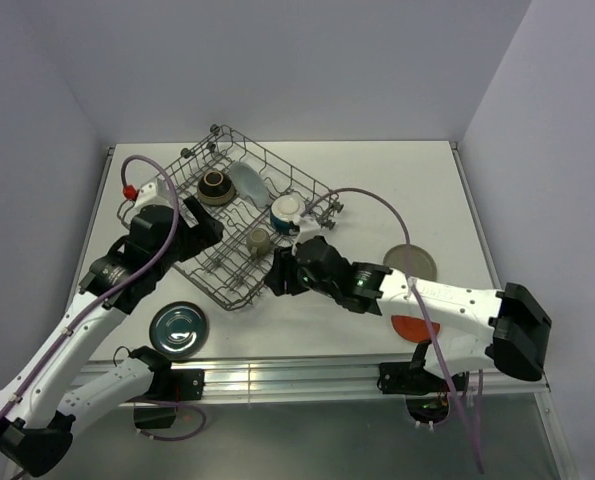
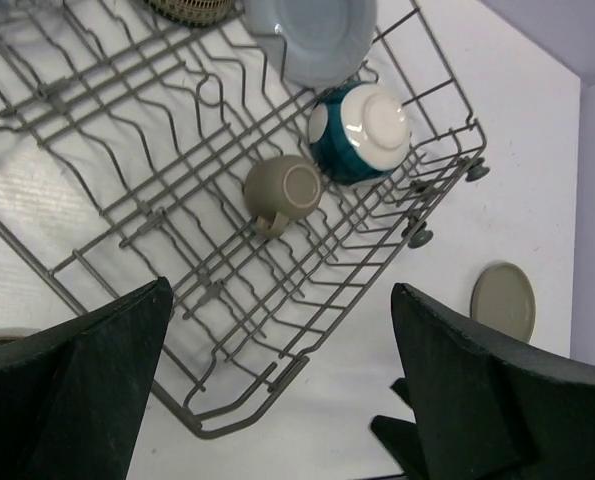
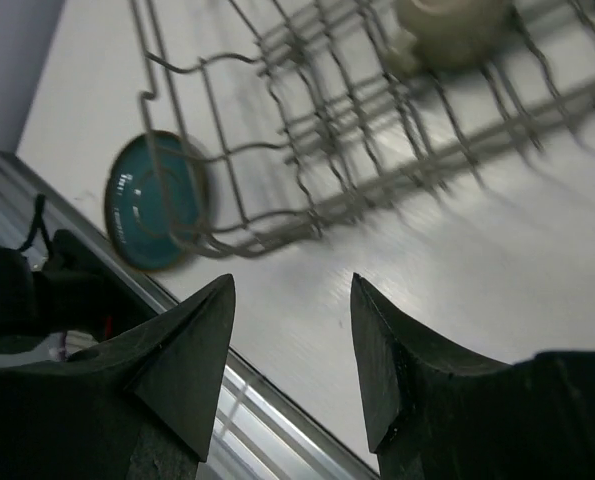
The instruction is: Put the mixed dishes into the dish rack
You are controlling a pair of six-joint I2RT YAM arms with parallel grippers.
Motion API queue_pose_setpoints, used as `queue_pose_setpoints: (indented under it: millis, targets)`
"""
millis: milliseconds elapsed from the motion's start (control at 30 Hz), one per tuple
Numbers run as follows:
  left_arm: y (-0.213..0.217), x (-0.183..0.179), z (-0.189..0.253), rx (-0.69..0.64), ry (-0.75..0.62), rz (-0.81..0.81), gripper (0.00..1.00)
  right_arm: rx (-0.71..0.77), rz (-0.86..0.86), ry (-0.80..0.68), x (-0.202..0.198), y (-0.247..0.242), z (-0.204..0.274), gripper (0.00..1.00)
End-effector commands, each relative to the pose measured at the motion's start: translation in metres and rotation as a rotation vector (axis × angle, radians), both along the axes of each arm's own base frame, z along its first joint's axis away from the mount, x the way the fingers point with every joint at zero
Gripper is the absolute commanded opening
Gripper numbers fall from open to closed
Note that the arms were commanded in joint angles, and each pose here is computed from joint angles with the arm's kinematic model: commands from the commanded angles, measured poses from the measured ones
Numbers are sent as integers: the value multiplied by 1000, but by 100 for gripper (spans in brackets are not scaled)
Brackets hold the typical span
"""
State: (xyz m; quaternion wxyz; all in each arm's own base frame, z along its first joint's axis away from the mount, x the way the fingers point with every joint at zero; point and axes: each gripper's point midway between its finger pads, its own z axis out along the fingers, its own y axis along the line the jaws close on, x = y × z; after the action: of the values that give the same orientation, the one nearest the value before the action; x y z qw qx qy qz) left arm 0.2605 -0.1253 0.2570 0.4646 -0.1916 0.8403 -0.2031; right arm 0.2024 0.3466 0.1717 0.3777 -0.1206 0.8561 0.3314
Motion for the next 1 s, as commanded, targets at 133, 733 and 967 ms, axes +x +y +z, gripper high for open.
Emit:
queue_pose_setpoints:
  millis: [133, 733, 967]
  targets:
    - [11, -33, -49, -109, 63, 52, 98, 109, -211, -92, -4, -65, 48, 57]
    - [24, -63, -116, -146, 336, 227, 99, 89, -274, -159, -14, -117, 50, 58]
    - [62, -75, -85, -258, 234, 460, 99, 73, -283, -170, -13, -120, 49, 59]
